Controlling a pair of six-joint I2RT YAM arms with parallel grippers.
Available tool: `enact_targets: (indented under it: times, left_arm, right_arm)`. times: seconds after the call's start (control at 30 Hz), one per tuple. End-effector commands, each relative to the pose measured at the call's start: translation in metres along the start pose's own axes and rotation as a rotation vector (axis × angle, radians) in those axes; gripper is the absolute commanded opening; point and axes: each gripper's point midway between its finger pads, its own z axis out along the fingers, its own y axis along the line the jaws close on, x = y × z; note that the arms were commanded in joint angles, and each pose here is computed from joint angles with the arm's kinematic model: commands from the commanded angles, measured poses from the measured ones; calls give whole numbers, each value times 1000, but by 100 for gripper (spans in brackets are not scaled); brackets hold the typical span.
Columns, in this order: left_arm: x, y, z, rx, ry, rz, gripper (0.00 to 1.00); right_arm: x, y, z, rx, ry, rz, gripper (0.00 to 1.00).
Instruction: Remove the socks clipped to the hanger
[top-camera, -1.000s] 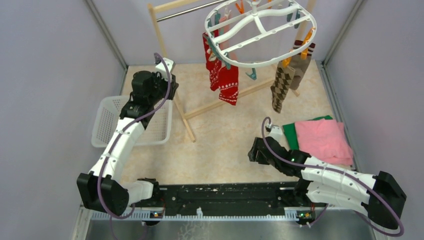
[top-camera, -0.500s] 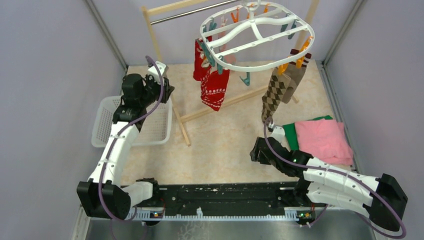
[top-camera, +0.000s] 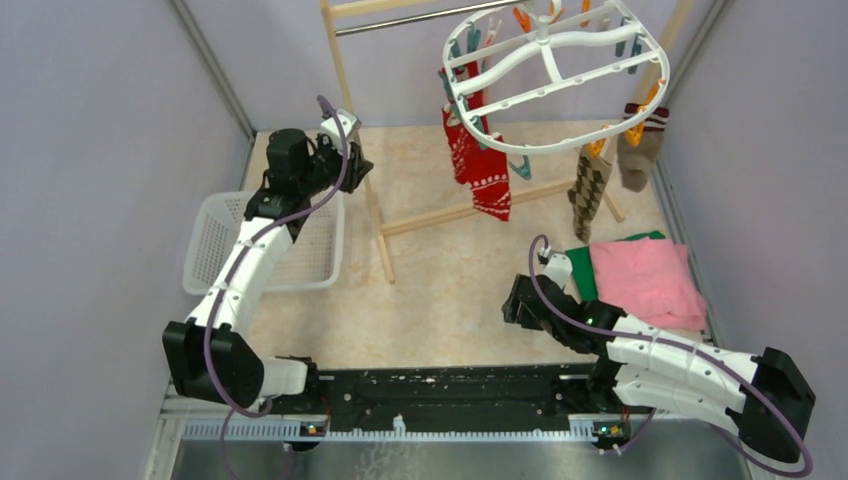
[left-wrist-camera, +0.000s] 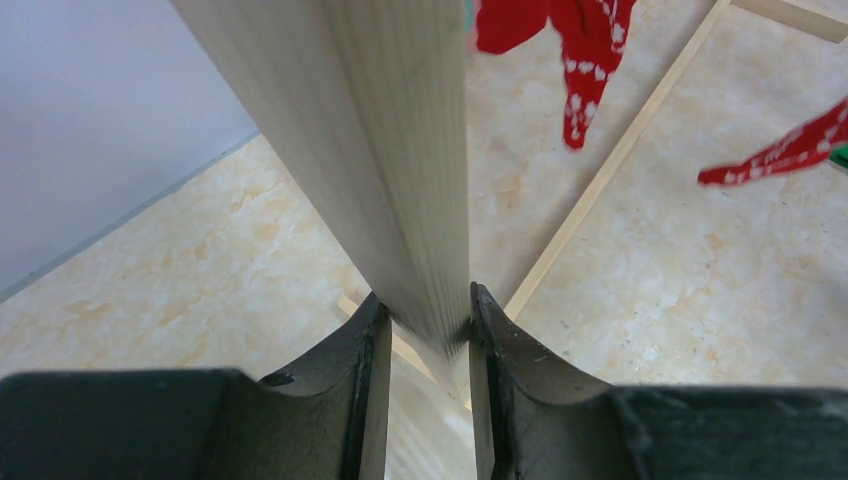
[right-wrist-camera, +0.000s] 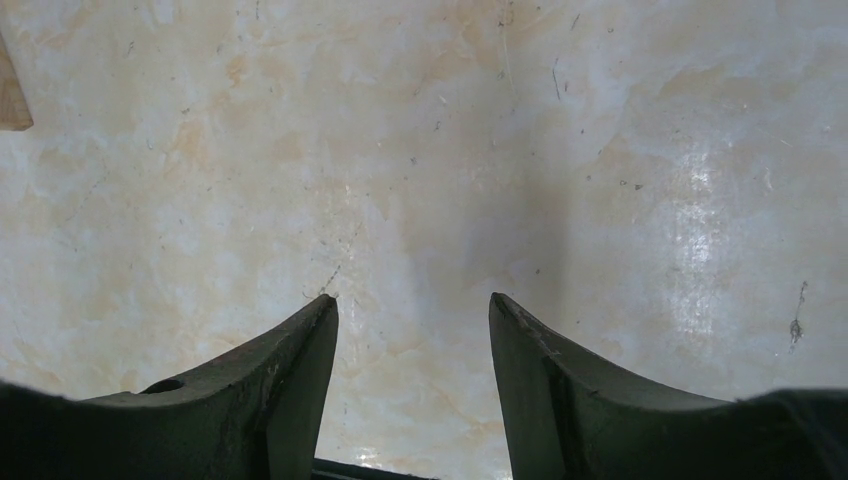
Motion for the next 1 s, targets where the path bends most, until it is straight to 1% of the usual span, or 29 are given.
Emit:
enact_targets:
  times: [0.0, 0.13, 0.27, 0.43, 0.6, 0.67, 0.8, 0.83, 0.97]
  left_arm:
    - [29, -8, -1, 85, 99, -69, 0]
    - [28, 4, 17, 79, 103, -75, 0]
    - [20, 24, 37, 32, 93, -63, 0]
    - [18, 56, 56, -80, 89, -47, 0]
    - [26, 94, 67, -232, 110, -112, 0]
    - [32, 107, 73, -281, 125, -122, 6]
    - [30, 124, 84, -340, 119, -135, 15]
    - [28, 128, 87, -350, 118, -138, 17]
    - [27, 147, 100, -408, 126, -149, 17]
  right_arm:
    - [-17, 16, -7, -36, -49, 22, 58]
    - [-19, 19, -7, -43, -52, 20, 58]
    - [-19, 18, -7, -44, -57, 24, 58]
    - [-18, 15, -7, -45, -65, 34, 58]
    - [-18, 16, -4, -43, -66, 30, 58]
    - [-18, 18, -2, -48, -70, 28, 58]
    - [-16, 23, 1, -74, -67, 21, 61]
    - [-16, 25, 2, -82, -66, 18, 62]
    - [-10, 30, 4, -111, -54, -1, 65]
